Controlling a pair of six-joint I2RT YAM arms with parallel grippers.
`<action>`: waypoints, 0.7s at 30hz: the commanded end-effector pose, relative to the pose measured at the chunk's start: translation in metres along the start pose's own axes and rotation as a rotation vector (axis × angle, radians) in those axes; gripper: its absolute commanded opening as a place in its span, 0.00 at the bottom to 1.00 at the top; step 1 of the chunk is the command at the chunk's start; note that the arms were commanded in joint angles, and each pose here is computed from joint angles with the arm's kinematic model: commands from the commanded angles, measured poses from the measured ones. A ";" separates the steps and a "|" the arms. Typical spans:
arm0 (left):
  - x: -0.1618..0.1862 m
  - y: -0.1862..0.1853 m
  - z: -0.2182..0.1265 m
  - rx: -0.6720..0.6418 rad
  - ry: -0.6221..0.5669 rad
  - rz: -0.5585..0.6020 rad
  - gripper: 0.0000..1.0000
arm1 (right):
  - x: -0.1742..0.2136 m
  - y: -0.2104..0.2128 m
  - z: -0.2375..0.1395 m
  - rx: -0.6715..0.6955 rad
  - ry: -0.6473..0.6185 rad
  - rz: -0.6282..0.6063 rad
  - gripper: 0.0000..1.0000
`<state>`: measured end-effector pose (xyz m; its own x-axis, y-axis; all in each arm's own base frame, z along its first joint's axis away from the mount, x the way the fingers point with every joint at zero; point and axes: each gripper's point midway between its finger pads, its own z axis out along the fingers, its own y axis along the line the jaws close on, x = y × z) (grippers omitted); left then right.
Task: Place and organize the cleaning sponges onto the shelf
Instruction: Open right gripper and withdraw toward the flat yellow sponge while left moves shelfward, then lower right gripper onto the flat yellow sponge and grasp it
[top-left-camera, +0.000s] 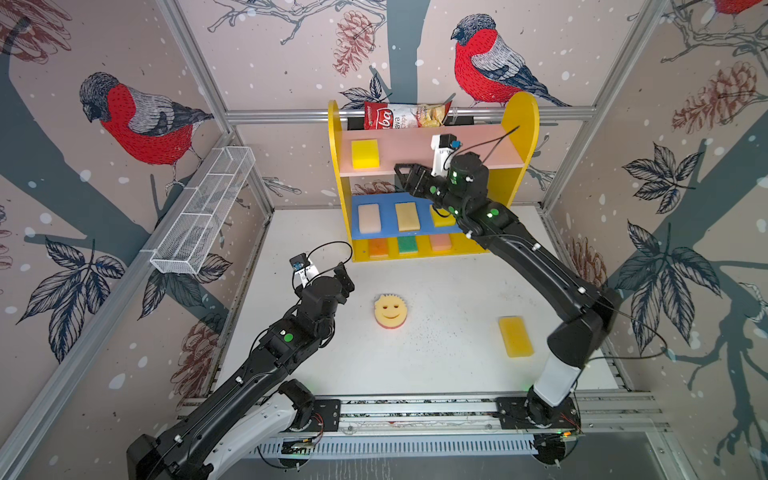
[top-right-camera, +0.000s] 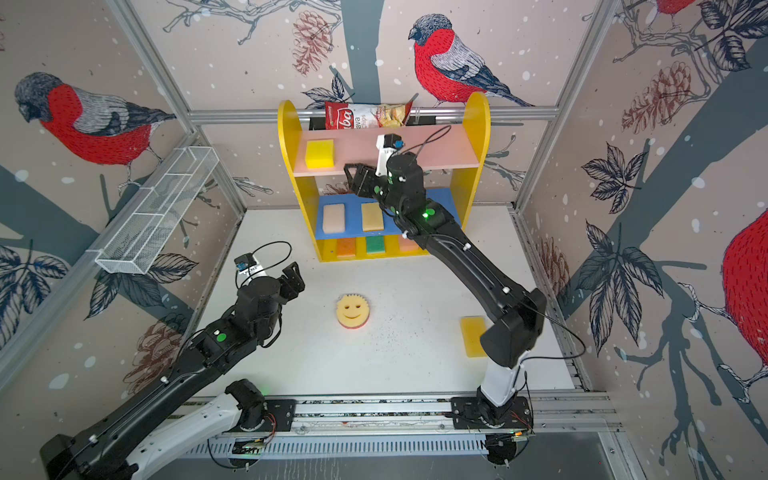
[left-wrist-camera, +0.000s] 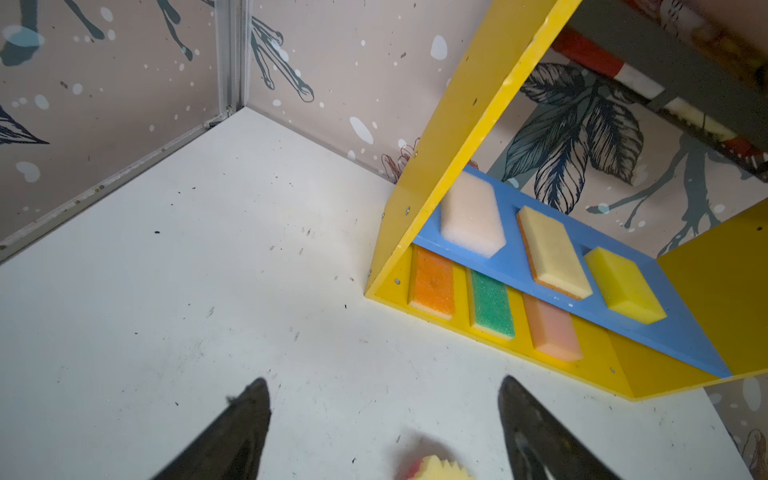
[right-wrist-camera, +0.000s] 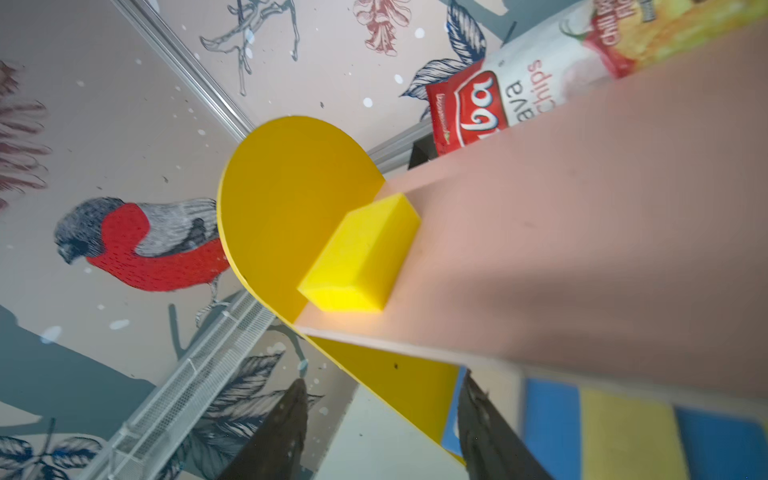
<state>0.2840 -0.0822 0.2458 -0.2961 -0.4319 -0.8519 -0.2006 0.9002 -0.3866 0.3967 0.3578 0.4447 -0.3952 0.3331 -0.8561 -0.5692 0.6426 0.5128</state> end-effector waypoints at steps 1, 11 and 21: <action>0.002 -0.012 0.007 0.040 0.015 0.000 0.86 | -0.008 -0.011 -0.032 0.076 -0.088 -0.127 0.61; 0.025 -0.062 0.036 0.184 0.115 0.057 0.91 | 0.075 -0.186 -0.169 0.701 0.049 0.076 0.80; 0.064 -0.103 0.060 0.314 0.254 0.052 0.88 | 0.201 -0.284 -0.288 1.058 0.168 0.314 0.92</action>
<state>0.3349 -0.1826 0.1941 -0.5476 -0.3224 -0.7721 0.0378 0.9123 -0.4077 0.2885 0.0621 0.1711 -0.5670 0.4621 -0.6819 0.3298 0.8859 0.3262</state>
